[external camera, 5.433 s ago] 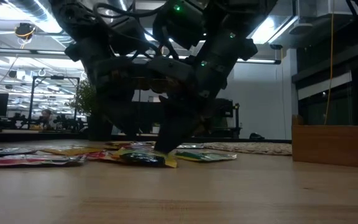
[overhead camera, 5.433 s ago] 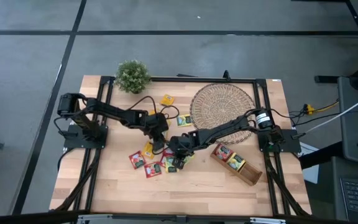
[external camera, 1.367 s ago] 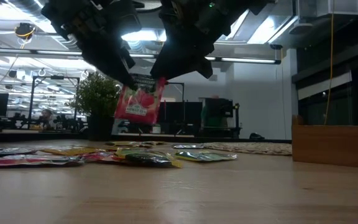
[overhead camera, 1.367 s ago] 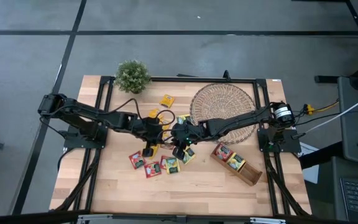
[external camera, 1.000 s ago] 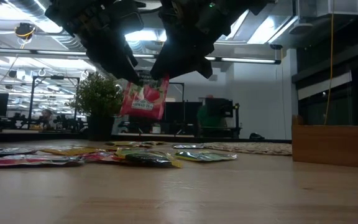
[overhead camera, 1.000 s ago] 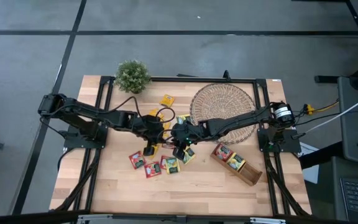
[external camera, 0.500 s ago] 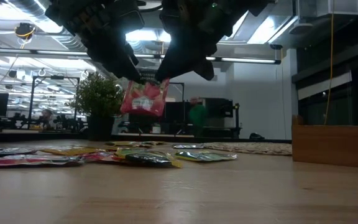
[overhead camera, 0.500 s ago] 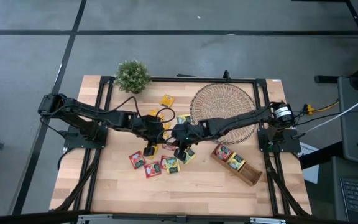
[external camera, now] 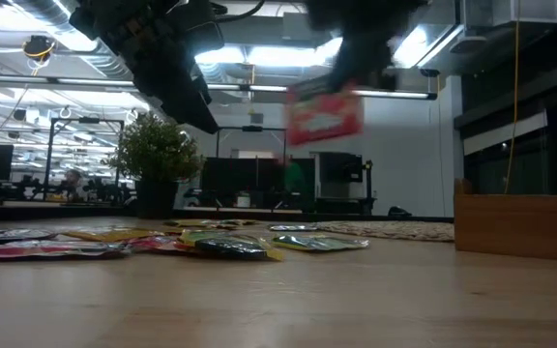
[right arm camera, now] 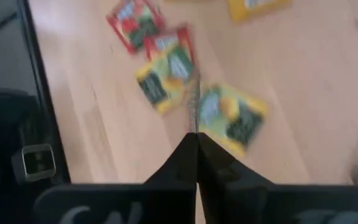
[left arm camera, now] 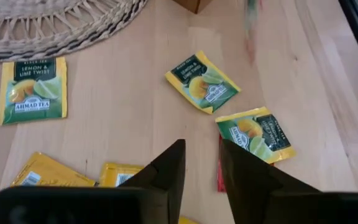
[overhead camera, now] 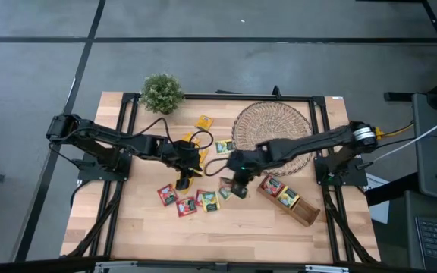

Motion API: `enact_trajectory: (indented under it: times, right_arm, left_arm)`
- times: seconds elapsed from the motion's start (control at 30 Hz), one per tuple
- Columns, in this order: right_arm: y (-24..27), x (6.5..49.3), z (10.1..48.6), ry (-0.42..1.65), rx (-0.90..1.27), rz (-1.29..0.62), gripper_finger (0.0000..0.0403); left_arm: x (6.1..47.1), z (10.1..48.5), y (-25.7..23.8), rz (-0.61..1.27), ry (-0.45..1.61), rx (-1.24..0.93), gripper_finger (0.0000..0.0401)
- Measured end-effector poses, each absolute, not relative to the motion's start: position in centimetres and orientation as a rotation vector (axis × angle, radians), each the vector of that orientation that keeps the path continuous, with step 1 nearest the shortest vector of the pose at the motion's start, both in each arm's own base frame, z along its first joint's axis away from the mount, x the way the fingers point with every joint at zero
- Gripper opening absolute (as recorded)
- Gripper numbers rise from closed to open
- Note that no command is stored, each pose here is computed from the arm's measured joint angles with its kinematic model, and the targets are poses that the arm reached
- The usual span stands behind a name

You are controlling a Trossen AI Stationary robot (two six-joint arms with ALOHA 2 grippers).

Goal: Pick & Place Tea
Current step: Put the red tea bag into the left slot of the wooden organizer

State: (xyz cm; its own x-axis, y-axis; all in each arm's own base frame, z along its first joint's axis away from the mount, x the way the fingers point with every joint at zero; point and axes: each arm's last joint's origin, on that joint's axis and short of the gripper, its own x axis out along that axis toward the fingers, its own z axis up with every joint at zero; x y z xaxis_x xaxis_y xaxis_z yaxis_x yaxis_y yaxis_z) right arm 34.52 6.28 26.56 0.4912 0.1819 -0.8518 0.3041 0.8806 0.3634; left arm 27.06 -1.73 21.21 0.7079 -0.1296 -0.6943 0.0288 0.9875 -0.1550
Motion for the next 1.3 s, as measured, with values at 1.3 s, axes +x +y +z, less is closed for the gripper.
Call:
enact_trajectory:
  times: [1.3]
  right_arm:
    - [12.5,23.7,21.5,1.156,0.631,-0.823,0.0002]
  left_arm:
    - [27.0,21.2,-1.9,-0.096,0.784,-0.124,0.01]
